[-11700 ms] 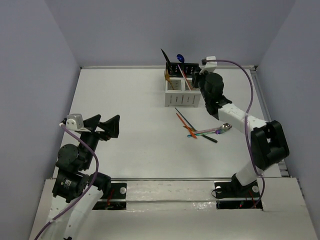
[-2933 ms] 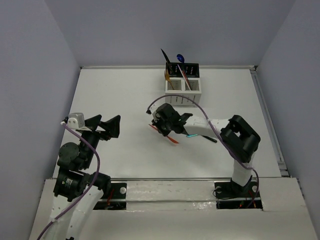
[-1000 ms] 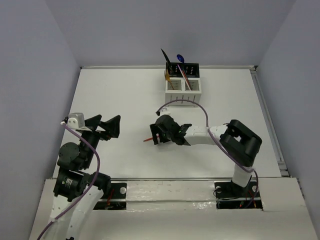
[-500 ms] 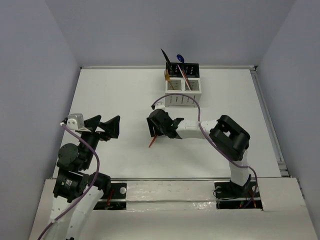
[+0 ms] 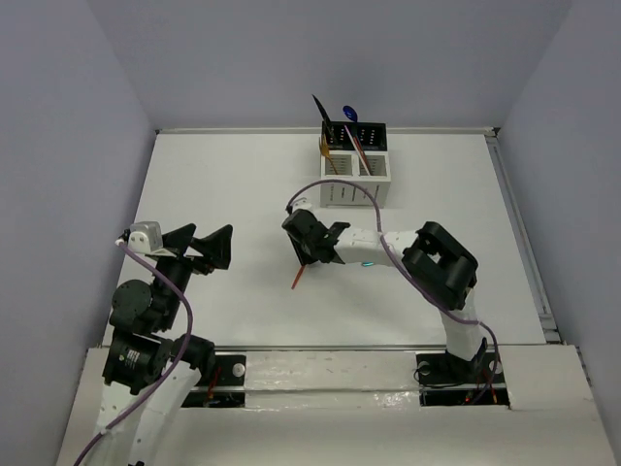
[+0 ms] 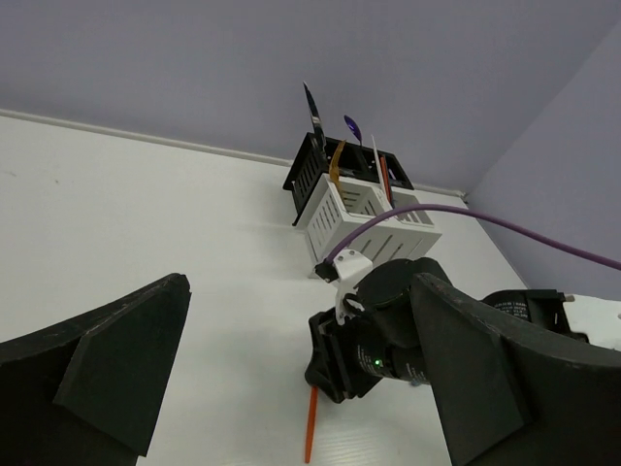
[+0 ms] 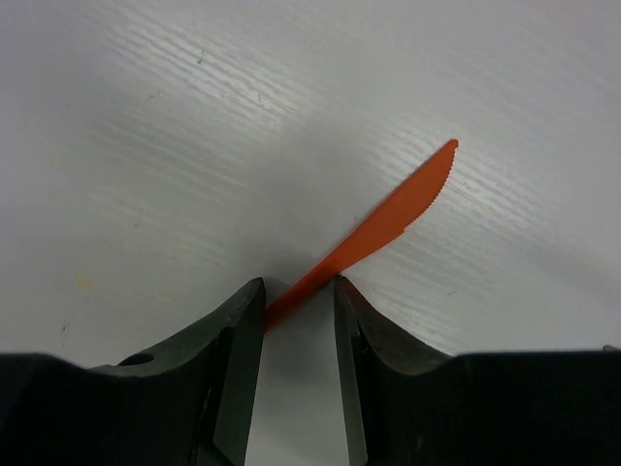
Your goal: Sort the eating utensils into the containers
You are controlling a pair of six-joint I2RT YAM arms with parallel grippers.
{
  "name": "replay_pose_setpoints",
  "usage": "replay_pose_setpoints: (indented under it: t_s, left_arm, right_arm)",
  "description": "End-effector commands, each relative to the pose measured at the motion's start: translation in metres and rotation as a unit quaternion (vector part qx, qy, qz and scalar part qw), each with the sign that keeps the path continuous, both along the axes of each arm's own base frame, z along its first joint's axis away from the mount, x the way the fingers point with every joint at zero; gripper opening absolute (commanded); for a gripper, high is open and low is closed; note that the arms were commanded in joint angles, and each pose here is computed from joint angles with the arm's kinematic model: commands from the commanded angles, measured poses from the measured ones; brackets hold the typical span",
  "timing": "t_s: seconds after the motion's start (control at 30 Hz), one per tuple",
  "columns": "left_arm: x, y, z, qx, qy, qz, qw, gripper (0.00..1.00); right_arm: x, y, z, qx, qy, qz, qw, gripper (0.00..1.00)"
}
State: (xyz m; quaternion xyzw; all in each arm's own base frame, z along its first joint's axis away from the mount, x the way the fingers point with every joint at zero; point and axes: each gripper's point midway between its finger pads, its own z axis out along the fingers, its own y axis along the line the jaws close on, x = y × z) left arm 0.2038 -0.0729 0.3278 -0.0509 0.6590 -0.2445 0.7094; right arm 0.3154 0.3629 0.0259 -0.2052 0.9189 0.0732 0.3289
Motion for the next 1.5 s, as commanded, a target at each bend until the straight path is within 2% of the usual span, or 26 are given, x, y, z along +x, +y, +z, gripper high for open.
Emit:
replay_pose_setpoints:
  t_s: [0.0,0.07,0.17,0.37,0.5,0.73,0.8,1.0,1.23,1.37,1.47]
  left_arm:
    - [-0.001,0.000,0.007,-0.006,-0.017,-0.002,1.000,0.99]
    - [0.000,0.000,0.007,-0.006,-0.016,-0.001,1.000,0.99]
    - [-0.001,0.000,0.007,-0.006,-0.016,-0.001,1.000,0.99]
    - [-0.001,0.000,0.007,-0.007,-0.017,-0.001,1.000,0.99]
    - [-0.001,0.000,0.006,-0.006,-0.016,-0.001,1.000,0.99]
    - [0.000,-0.001,0.006,-0.006,-0.016,-0.002,1.000,0.99]
    - [0.000,-0.001,0.006,-0.006,-0.016,-0.003,1.000,0.99]
    - [0.000,-0.001,0.006,-0.006,-0.016,-0.003,1.000,0.99]
    - [0.000,-0.002,0.006,-0.005,-0.015,-0.004,1.000,0.99]
    - [0.000,-0.002,0.006,-0.006,-0.016,-0.004,1.000,0.99]
    - [0.000,-0.002,0.006,-0.005,-0.015,-0.004,1.000,0.99]
  right_arm:
    - [-0.036,-0.011,-0.025,-0.072,0.059,0.049,0.994,0.49]
    - [-0.042,-0.008,-0.023,-0.069,0.065,0.059,0.994,0.55]
    - [-0.047,-0.006,-0.021,-0.072,0.067,0.063,0.993,0.54]
    - [-0.055,-0.011,-0.029,-0.071,0.079,0.061,0.992,0.42]
    - [-0.052,-0.016,-0.031,-0.082,0.070,0.058,0.992,0.30]
    - [-0.052,-0.031,-0.027,-0.109,0.055,0.065,0.990,0.22]
    - [-0.049,-0.034,-0.025,-0.105,0.052,0.066,0.991,0.22]
    - [-0.047,-0.027,-0.023,-0.090,0.070,0.092,0.989,0.35]
    - [-0.047,-0.019,-0.036,-0.098,0.089,0.107,0.985,0.35]
    - [-0.048,-0.016,-0.042,-0.097,0.097,0.108,0.985,0.28]
    - [-0.048,-0.015,-0.044,-0.098,0.100,0.108,0.984,0.12]
